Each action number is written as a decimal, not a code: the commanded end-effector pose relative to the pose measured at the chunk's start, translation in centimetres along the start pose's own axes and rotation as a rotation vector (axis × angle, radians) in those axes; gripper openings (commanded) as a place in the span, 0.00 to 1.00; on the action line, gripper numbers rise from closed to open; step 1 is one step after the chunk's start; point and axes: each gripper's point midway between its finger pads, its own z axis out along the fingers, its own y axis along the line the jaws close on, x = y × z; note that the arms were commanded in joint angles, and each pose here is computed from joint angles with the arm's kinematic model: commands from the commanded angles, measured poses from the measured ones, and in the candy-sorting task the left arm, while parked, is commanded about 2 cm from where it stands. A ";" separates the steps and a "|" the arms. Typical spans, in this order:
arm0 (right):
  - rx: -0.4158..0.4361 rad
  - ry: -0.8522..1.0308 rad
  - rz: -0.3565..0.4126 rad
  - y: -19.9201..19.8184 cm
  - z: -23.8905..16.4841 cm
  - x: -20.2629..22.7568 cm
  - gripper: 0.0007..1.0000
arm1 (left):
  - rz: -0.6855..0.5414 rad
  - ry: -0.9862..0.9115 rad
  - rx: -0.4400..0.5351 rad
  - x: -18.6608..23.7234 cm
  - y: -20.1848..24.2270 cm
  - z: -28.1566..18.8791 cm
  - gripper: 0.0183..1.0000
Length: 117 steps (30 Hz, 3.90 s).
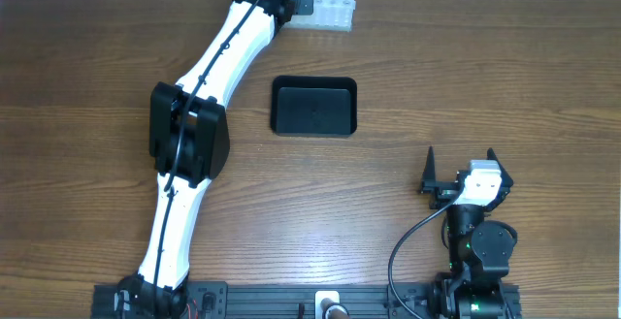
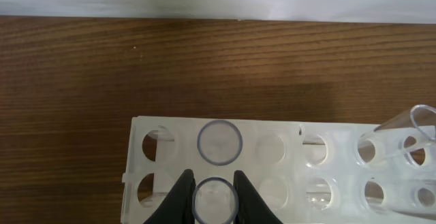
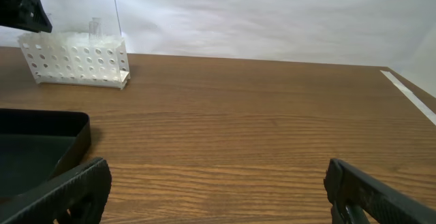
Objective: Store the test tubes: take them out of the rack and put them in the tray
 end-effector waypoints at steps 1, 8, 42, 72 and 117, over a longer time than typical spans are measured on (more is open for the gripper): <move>-0.009 0.000 -0.003 0.2 0.0 0.2 0.99 | -0.011 -0.032 -0.002 -1.7 0.3 -1.5 0.07; -0.009 0.000 -0.003 0.2 0.0 0.2 0.99 | -0.020 -0.078 0.014 -3.7 0.1 -3.9 0.02; -0.009 0.000 -0.003 0.2 0.0 0.2 0.99 | -0.076 0.399 0.097 4.7 0.8 -17.4 0.02; -0.009 0.000 -0.003 0.2 0.0 0.2 0.99 | -0.086 0.860 0.048 17.9 -0.2 -8.5 0.02; -0.009 0.000 -0.003 0.2 0.0 0.2 0.99 | -0.016 0.347 0.112 5.7 -3.7 -12.2 0.53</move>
